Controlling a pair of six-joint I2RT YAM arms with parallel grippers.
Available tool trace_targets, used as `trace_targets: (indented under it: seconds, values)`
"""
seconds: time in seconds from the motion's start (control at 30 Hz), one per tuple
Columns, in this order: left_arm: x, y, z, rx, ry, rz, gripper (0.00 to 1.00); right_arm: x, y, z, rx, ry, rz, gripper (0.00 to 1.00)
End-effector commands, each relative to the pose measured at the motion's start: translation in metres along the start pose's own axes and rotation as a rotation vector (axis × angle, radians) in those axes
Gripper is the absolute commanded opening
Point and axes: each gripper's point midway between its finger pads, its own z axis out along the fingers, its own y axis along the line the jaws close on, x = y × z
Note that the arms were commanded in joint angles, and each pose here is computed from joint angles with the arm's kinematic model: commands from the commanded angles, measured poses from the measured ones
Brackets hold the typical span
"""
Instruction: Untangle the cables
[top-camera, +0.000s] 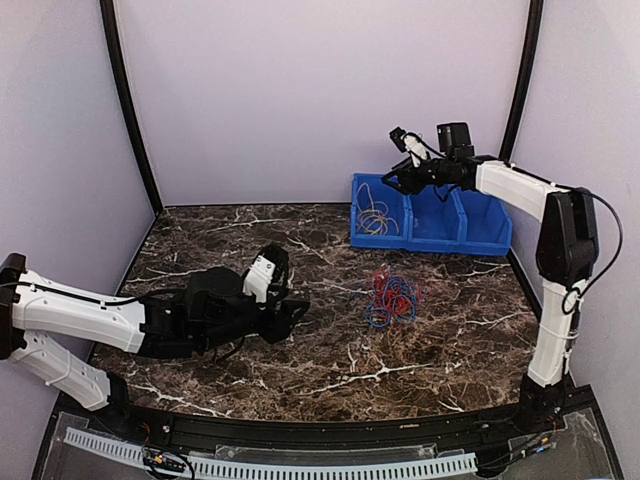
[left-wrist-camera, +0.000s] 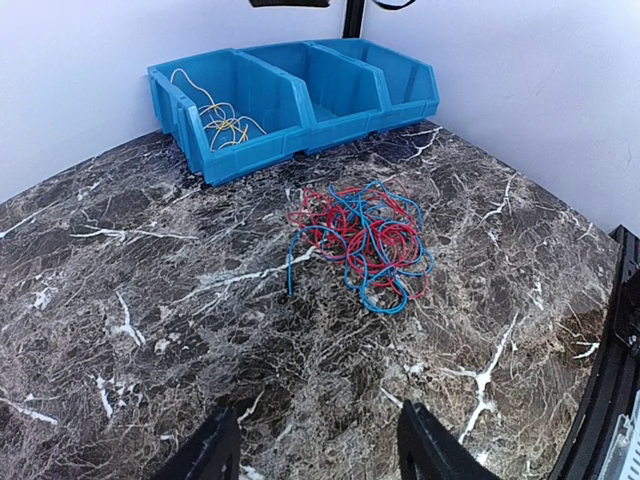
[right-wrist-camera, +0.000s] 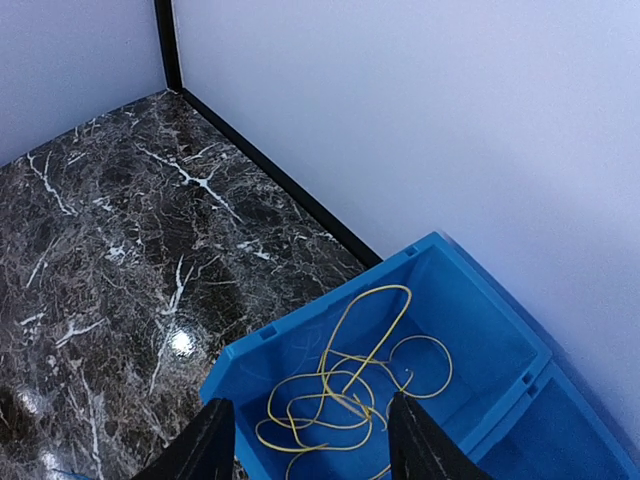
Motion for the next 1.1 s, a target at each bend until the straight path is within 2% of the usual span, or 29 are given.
trace_targets:
  seconds: [0.0,0.13,0.2,0.3,0.37,0.4,0.53,0.7,0.8,0.83,0.93,1.07]
  values:
    - [0.002,0.001,0.003,-0.015,-0.012,-0.004,0.57,-0.037,0.022,-0.055,0.027,-0.071,-0.087,0.55]
    - [0.0,0.003,0.009,-0.04,-0.014,-0.001,0.59,-0.001,0.063,-0.078,-0.038,-0.008,-0.155,0.55]
    - [-0.001,-0.001,0.012,-0.029,-0.001,0.022,0.64,0.025,0.087,-0.089,-0.093,0.044,-0.2,0.55]
    - [-0.001,-0.027,0.012,0.106,0.051,0.096,0.64,0.072,0.112,-0.097,-0.174,0.149,-0.204,0.56]
    - [-0.007,-0.035,0.007,0.157,0.016,0.125,0.6,0.096,0.122,-0.099,-0.209,0.203,-0.186,0.57]
    - [-0.009,-0.033,0.006,0.152,0.005,0.115,0.63,0.106,0.127,-0.101,-0.227,0.222,-0.184,0.57]
    - [-0.021,-0.029,0.006,0.121,-0.019,0.113,0.72,0.123,0.13,-0.101,-0.232,0.267,-0.187,0.57]
    - [-0.024,-0.029,0.008,0.107,0.006,0.076,0.75,0.144,0.137,-0.099,-0.278,0.324,-0.182,0.59]
    - [-0.022,-0.027,0.006,0.104,-0.004,0.068,0.75,0.159,0.144,-0.093,-0.333,0.368,-0.154,0.66]
    - [-0.021,-0.025,0.006,0.094,-0.005,0.061,0.75,0.165,0.145,-0.088,-0.35,0.388,-0.128,0.74]
    - [-0.017,-0.012,0.002,0.04,-0.017,0.033,0.74,0.17,0.147,-0.083,-0.379,0.406,-0.086,0.86]
    - [-0.01,-0.003,-0.003,0.016,-0.044,-0.023,0.74,0.173,0.141,-0.08,-0.339,0.409,-0.085,0.9]
